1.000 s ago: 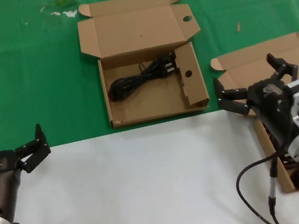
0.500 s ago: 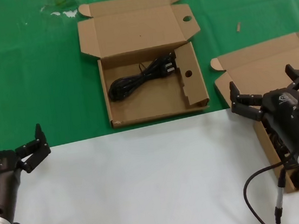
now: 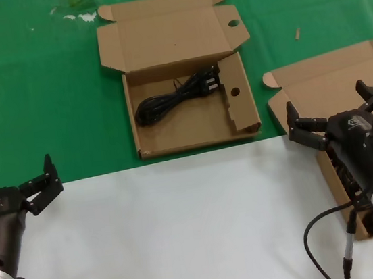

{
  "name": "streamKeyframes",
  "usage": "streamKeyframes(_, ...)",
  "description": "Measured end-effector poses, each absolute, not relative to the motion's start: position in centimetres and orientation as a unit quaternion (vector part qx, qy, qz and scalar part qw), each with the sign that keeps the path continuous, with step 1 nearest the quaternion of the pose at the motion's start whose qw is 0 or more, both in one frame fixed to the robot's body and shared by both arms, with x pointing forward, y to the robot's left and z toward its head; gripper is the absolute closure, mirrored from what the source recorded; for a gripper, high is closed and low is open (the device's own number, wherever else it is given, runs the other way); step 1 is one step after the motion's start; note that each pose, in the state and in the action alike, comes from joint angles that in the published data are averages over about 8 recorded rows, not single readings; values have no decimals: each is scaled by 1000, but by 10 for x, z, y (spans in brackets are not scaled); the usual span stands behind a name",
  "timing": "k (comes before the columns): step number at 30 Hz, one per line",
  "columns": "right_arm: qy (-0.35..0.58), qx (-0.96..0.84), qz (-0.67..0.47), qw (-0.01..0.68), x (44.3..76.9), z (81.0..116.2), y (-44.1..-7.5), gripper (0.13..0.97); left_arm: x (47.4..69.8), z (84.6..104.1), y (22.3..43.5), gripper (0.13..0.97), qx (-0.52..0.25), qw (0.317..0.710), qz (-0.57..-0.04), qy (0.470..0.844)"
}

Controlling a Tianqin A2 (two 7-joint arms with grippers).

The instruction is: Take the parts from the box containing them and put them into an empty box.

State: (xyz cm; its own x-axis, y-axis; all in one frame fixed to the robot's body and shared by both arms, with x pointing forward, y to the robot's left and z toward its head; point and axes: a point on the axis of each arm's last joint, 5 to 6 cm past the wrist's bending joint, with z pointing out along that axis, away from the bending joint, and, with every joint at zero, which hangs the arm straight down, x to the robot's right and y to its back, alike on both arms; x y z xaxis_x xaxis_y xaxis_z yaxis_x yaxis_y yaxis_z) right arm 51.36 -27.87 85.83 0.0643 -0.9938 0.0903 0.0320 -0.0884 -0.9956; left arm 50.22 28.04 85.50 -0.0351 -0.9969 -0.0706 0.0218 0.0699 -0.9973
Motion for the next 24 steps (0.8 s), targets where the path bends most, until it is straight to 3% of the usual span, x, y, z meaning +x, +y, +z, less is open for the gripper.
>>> streamKeyframes(24,453,-531,-512,500,514,858,-279,130,502,855,280,132,-468,513,-496,521)
